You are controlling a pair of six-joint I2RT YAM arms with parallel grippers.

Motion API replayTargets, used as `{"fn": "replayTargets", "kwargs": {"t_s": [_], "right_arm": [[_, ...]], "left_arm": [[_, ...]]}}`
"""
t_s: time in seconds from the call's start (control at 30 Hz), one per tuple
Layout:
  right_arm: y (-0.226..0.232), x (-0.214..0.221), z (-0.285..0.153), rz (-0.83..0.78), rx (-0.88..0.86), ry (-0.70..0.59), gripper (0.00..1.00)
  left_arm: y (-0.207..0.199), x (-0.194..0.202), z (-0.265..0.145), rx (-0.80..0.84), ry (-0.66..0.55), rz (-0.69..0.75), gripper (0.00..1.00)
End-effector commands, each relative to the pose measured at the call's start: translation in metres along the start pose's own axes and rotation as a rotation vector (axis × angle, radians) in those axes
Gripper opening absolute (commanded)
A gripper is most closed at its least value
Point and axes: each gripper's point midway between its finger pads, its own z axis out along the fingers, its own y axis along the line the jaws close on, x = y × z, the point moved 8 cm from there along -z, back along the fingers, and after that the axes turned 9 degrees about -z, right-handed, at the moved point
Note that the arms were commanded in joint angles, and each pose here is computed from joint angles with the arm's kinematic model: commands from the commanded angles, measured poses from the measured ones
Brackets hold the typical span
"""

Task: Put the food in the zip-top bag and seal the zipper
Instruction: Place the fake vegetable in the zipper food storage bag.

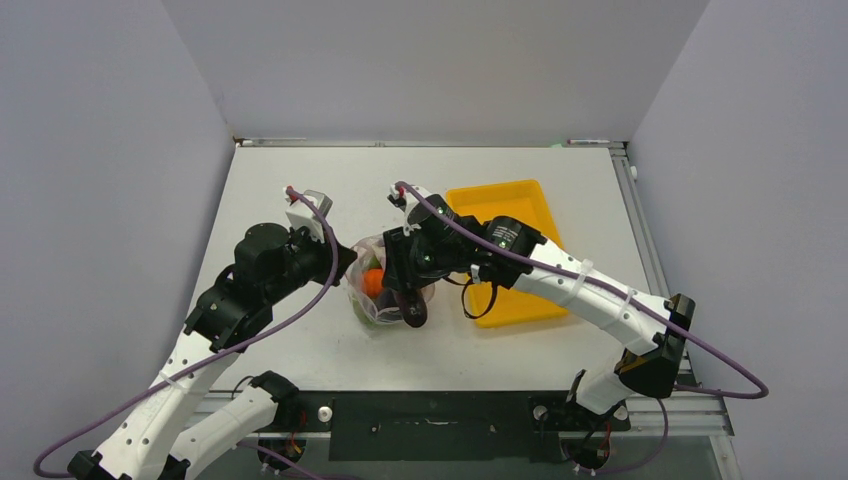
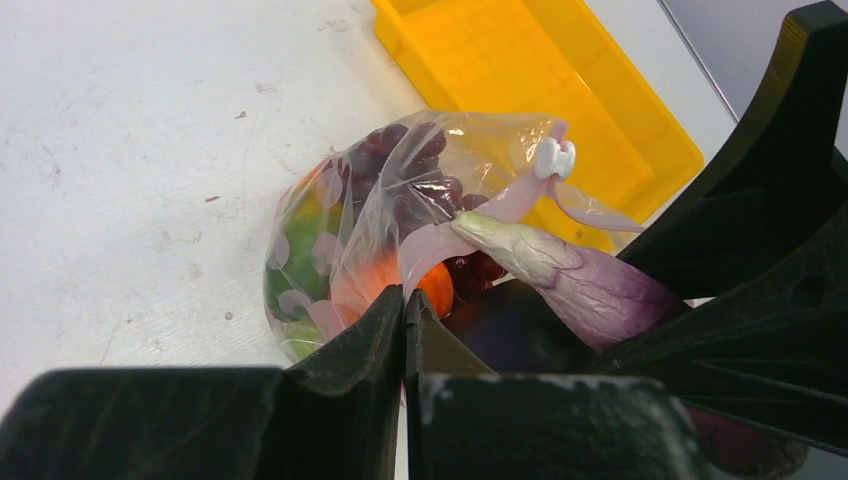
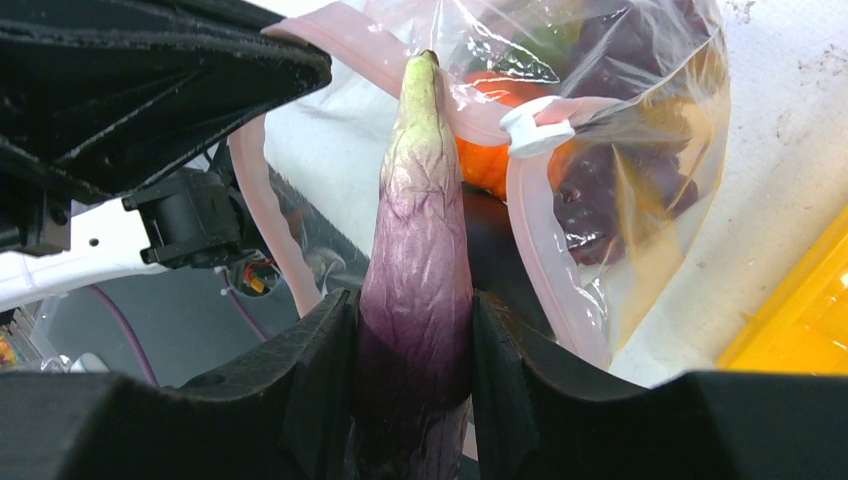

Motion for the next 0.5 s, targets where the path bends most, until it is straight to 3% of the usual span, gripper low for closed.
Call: {"fn": "replayTargets", "kwargs": {"t_s": [0.0,0.47], "right_arm": [[0.009,-0.004,-0.026,-0.013,-0.069,-0.053,0.05],[0.007,0.011,-0.04,-0.045,-0.082,0.0,0.05]], "left_arm": [[-0.004,-0.01,0.0,0.019,-0.06,-0.006,0.0],[-0.003,-0.01,0.002,0.013,-0.049,-0.008,0.0]]}}
